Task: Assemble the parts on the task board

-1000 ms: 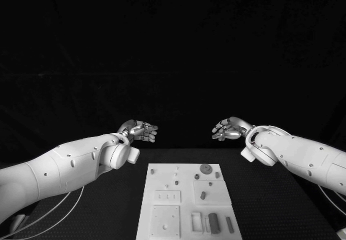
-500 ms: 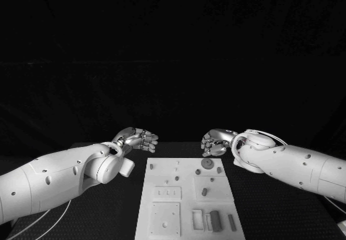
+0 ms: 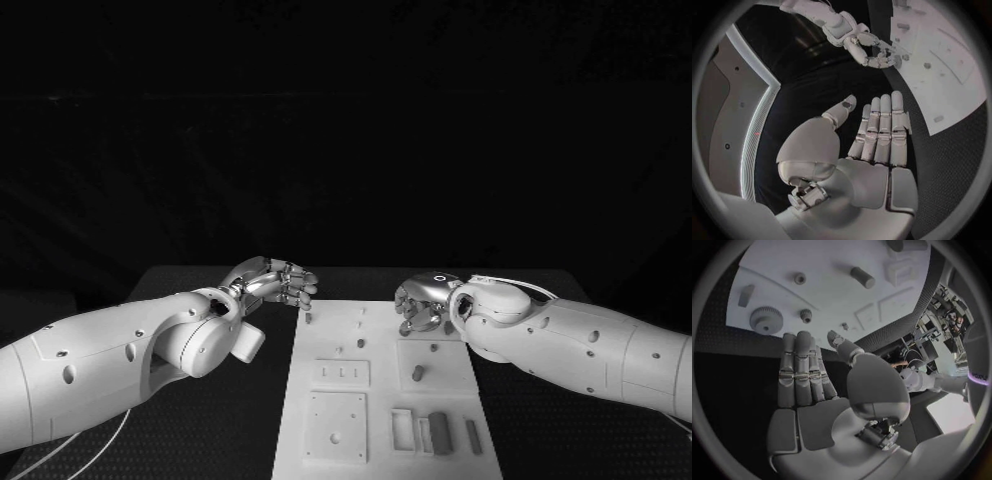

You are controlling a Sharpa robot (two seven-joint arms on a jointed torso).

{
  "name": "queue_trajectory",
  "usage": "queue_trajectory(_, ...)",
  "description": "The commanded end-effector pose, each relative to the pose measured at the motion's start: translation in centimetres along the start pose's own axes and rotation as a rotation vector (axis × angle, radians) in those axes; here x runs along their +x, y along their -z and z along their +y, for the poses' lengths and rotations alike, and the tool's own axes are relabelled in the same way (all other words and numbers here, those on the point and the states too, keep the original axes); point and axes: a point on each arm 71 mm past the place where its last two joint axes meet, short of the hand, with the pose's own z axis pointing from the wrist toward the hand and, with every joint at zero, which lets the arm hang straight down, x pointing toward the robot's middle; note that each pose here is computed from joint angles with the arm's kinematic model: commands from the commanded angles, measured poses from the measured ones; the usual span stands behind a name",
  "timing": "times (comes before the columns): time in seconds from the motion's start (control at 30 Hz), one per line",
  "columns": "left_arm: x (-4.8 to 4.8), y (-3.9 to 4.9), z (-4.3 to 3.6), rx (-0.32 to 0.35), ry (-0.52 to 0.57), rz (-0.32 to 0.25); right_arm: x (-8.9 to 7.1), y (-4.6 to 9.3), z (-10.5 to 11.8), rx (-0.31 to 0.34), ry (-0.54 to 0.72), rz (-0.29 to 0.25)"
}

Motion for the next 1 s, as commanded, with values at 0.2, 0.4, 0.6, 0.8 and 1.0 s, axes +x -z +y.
queue_trajectory(0.2, 0.43, 0.47, -0.24, 0.007, 0.003, 0.034, 0.19, -0.09, -0.18, 0.030, 0.098, -0.026)
queue_trajectory(0.4, 0.53, 0.72, -0.30, 0.008, 0.005, 0.038, 0.31, 0.01, -0.33, 0.036, 0.110, -0.016)
queue_trajectory(0.6, 0.68, 0.71, -0.34, 0.006, 0.010, 0.032, 0.82, -0.09, -0.21, 0.033, 0.111, -0.005)
queue_trajectory(0.8, 0.78, 0.63, -0.34, 0.004, 0.011, 0.036, 0.83, -0.11, -0.46, 0.040, 0.114, -0.007)
queue_trajectory(1.0, 0.77, 0.77, -0.35, 0.003, 0.012, 0.036, 0.90, -0.12, -0.62, 0.044, 0.118, -0.010)
